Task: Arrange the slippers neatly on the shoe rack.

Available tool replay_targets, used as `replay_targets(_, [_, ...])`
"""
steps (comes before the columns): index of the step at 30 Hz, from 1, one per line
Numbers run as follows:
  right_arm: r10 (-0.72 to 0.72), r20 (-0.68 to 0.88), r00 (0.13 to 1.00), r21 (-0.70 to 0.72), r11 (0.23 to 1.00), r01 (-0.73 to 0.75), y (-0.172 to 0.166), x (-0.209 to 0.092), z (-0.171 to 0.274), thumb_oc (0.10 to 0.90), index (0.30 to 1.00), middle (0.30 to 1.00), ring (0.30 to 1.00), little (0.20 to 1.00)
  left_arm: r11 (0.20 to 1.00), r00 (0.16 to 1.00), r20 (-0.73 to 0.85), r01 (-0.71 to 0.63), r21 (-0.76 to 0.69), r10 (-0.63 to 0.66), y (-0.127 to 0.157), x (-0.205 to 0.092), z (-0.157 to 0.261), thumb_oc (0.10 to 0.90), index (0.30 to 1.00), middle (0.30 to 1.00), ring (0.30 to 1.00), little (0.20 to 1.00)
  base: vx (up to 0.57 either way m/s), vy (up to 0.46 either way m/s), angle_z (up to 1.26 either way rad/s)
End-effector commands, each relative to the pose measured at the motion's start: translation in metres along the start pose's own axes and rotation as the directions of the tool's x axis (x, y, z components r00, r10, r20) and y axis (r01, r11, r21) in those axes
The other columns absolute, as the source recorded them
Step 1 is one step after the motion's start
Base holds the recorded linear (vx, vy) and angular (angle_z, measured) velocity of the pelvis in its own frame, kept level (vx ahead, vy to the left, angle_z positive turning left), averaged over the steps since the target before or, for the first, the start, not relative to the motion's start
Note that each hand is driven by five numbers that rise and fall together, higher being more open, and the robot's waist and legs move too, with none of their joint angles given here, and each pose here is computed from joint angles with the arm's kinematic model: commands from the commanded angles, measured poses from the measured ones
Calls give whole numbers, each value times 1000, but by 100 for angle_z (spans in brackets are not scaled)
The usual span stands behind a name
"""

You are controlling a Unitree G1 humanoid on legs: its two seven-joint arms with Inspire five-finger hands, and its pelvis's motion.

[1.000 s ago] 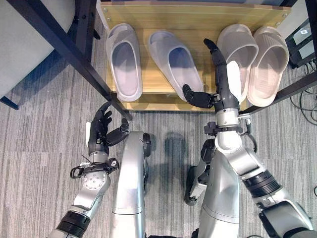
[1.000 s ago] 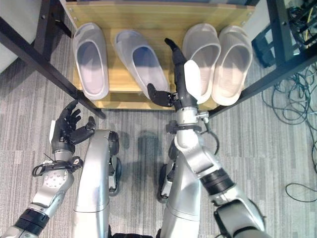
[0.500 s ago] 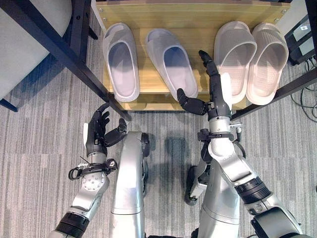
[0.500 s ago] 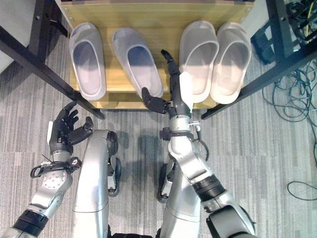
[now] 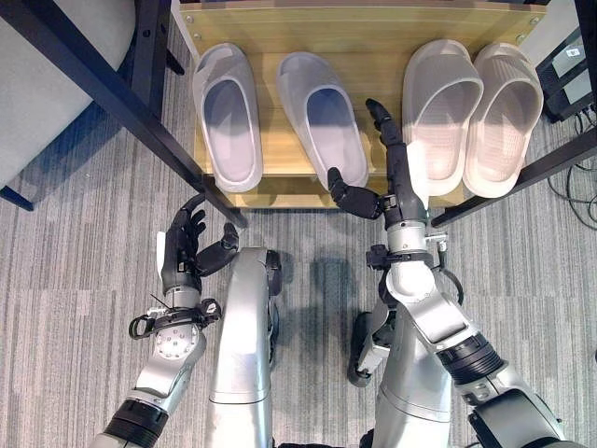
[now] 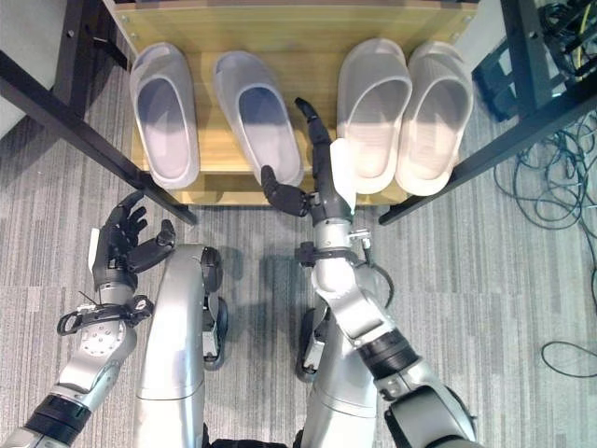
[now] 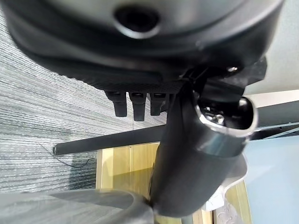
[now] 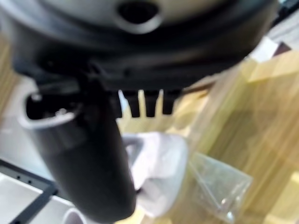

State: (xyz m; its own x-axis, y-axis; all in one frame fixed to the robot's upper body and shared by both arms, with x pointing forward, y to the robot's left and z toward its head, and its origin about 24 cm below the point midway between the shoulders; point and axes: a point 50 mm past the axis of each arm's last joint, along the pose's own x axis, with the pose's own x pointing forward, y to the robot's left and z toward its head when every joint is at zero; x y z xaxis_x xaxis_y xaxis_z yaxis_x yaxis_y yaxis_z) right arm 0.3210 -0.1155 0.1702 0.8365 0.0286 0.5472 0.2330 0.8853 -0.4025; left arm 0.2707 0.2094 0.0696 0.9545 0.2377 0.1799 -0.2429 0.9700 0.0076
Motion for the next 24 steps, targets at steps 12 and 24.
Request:
replay_targets(12, [27, 292, 956, 136, 988, -69, 13, 30, 67, 800, 900, 900, 900, 900, 981, 980, -76, 188, 40, -185, -31, -24, -22, 800, 900, 900, 900, 900, 0, 0, 0])
replay_targets(24, [6, 287, 958, 139, 989, -48, 13, 39, 69, 800, 900, 900, 900, 900, 977, 975, -81, 209, 33, -206, -36, -25, -24, 800, 900, 900, 900, 900, 5, -1, 1])
